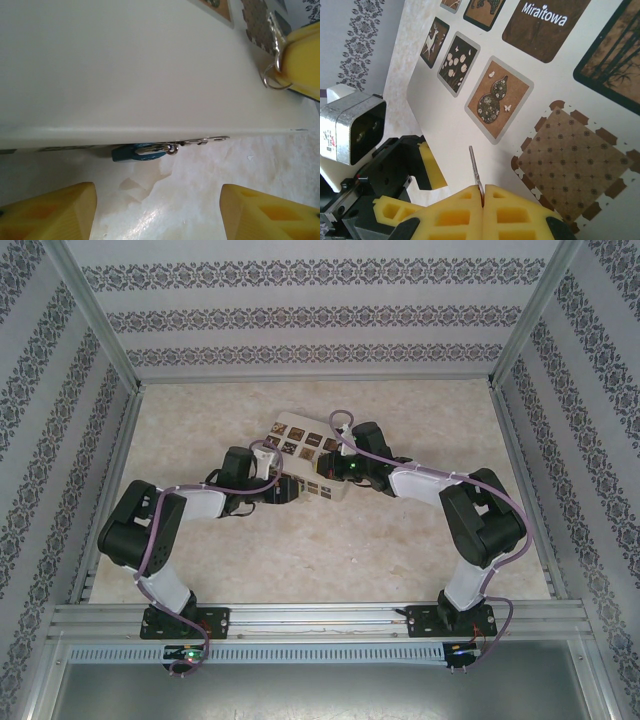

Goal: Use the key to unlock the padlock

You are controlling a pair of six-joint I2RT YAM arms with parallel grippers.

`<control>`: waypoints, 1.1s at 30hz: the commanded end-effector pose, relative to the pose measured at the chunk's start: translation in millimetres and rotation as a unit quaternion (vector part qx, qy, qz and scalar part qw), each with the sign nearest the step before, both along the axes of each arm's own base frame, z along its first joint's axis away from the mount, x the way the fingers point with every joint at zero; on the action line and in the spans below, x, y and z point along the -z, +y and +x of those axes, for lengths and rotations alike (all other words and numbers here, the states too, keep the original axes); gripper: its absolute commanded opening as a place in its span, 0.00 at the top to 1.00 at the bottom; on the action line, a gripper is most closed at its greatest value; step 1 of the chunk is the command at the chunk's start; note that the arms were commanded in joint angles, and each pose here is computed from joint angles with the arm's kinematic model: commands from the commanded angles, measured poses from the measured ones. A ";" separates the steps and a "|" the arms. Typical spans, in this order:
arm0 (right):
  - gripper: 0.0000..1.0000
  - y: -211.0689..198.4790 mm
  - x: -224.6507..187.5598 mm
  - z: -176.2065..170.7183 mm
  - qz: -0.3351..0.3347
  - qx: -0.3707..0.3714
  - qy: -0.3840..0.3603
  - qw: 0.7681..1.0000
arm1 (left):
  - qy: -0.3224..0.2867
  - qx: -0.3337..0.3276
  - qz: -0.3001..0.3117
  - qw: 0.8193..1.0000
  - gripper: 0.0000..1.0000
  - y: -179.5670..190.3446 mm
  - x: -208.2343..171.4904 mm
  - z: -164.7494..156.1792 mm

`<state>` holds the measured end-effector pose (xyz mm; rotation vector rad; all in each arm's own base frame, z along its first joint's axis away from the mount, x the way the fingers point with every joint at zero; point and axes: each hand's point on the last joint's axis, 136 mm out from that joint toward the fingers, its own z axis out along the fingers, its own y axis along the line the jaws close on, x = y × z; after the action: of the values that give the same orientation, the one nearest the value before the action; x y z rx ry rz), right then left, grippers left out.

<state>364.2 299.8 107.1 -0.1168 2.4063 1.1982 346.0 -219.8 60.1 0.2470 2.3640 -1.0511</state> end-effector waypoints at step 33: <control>1.00 -7.0 37.6 -24.1 -0.043 -0.001 0.059 0.997 | -0.087 -0.007 0.031 0.996 0.37 -22.0 2.0 17.9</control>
<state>364.1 299.9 107.2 -0.1169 2.4059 1.1977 358.1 -236.8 52.3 0.3108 2.2942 -0.9352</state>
